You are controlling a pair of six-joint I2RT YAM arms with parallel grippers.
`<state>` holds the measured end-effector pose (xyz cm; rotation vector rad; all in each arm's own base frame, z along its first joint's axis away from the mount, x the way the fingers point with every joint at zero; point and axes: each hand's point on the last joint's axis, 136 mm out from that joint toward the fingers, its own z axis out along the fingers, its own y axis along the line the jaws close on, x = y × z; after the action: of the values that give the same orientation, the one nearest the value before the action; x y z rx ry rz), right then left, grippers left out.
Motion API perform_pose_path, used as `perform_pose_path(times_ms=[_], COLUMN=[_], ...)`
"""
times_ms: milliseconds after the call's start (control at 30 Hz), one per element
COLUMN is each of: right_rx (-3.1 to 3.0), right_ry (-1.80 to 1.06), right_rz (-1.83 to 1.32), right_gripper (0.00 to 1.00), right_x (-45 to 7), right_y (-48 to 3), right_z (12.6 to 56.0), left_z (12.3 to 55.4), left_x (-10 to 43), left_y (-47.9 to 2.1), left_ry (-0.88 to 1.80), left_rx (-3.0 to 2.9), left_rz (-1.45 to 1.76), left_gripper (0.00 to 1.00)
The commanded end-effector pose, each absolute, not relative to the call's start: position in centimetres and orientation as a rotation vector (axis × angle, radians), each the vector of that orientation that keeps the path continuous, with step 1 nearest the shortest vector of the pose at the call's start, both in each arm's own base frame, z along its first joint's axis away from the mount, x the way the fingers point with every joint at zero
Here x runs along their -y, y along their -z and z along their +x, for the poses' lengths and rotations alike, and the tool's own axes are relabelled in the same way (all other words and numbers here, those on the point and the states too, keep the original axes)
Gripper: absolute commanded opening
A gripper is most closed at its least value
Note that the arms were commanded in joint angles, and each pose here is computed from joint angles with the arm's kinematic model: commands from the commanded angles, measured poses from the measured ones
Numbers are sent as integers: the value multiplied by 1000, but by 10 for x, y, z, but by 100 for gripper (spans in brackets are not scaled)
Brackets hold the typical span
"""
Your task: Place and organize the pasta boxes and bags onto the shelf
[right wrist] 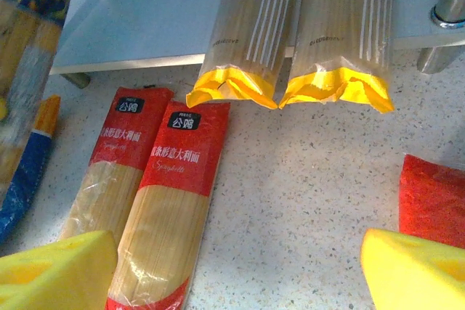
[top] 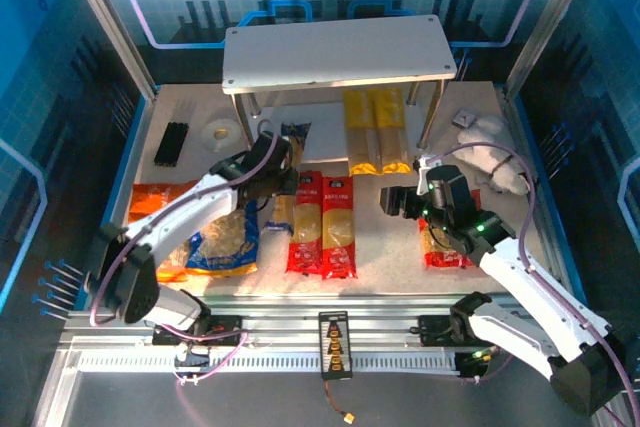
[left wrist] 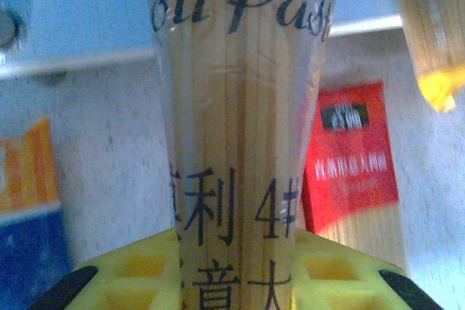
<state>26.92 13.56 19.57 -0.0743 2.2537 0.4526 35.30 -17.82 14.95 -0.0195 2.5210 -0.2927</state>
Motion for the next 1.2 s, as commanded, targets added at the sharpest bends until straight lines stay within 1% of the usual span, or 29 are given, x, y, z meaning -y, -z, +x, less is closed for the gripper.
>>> perform_pose_path(times_ms=[0,300,533,900,1167], right_rx=[-2256,-2270,-2294,-2319,-2320], right_ry=[-462,-468,-482,-471,-470], right_rz=[-81,-94,-104,-114,-117], right_gripper=[88,88,88,88,88], right_x=[-136,-140,-147,-147,-147], right_y=[-202,-197,-189,-181,-181], right_z=[266,268,273,272,272], left_z=[414,475,503,517,520], left_x=[171,143,141,121,114], left_y=[-193,-188,-180,-171,-165], left_ry=[263,173,131,-14,-45], left_rx=[-2331,-2304,-2296,-2262,-2267], left_rz=[-72,-156,-159,-226,-241], left_gripper=[28,27,27,28,30])
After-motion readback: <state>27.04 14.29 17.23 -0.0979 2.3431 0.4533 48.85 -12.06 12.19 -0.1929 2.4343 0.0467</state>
